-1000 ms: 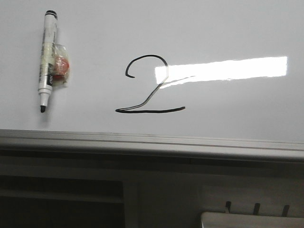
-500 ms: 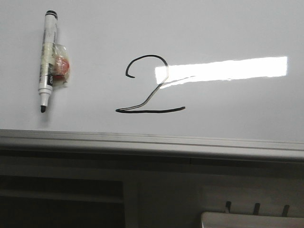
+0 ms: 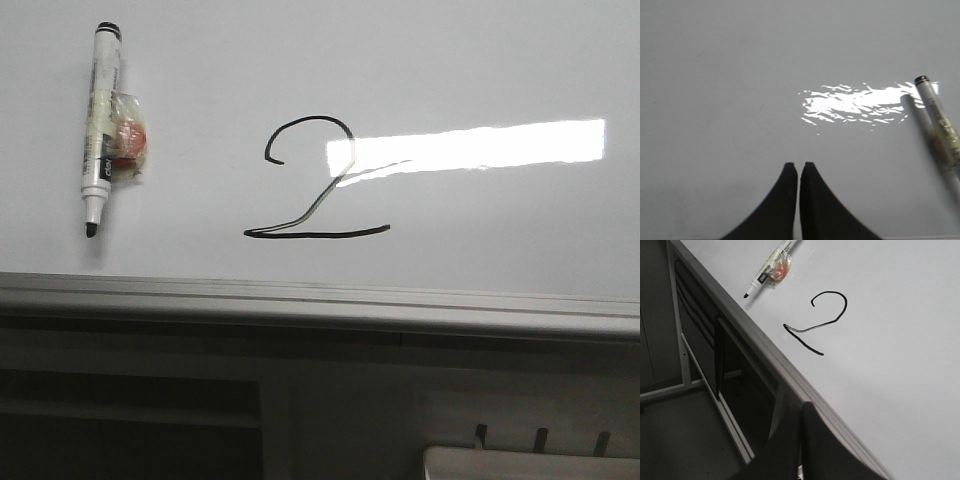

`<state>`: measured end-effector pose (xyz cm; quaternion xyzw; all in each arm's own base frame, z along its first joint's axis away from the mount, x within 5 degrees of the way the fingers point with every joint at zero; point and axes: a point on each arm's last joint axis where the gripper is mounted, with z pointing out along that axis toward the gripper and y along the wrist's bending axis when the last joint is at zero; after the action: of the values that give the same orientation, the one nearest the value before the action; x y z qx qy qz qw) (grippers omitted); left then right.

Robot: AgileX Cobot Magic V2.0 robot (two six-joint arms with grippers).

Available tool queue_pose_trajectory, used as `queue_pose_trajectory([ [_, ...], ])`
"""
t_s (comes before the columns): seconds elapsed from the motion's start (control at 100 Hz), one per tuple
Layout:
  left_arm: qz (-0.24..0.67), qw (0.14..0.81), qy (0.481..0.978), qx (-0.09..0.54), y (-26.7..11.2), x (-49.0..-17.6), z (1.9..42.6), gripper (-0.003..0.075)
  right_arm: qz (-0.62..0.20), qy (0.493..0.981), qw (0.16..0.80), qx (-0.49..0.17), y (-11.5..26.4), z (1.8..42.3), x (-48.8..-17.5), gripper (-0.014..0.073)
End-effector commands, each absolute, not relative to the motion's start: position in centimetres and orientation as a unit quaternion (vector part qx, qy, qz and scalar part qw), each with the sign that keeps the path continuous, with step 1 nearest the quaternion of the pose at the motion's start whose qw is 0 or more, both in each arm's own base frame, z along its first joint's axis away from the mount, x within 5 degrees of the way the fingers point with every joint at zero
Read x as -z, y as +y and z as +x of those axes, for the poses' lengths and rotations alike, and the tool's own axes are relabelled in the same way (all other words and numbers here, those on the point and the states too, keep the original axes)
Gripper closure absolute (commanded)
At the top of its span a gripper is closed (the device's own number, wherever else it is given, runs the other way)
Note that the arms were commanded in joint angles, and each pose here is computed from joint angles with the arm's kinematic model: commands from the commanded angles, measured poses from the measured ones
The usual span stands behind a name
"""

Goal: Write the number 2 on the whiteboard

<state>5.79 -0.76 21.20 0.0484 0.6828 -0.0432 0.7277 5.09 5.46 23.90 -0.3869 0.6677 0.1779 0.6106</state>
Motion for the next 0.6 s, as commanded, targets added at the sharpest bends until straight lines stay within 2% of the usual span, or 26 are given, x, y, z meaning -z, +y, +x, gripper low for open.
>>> queue_pose_trajectory([
  [0.0,0.035,0.736,0.675,0.031,-0.5,-20.9,5.4,0.0741,-0.361,0.645,0.649,-0.181,5.4,5.3,-25.4,0.0655],
  [0.07,0.033,0.699,0.714,0.025,-0.5,-19.9,5.5,0.0741,-0.361,0.645,0.649,-0.181,5.4,5.3,-25.5,0.0655],
  [0.21,0.025,0.649,0.76,0.015,-0.3,-18.7,5.3,0.0741,-0.361,0.645,0.649,-0.181,5.4,5.3,-25.5,0.0655],
  [0.59,0.015,0.653,0.757,0.005,-0.2,-18.8,5.3,0.0741,-0.361,0.645,0.649,-0.181,5.4,5.3,-25.5,0.0655],
])
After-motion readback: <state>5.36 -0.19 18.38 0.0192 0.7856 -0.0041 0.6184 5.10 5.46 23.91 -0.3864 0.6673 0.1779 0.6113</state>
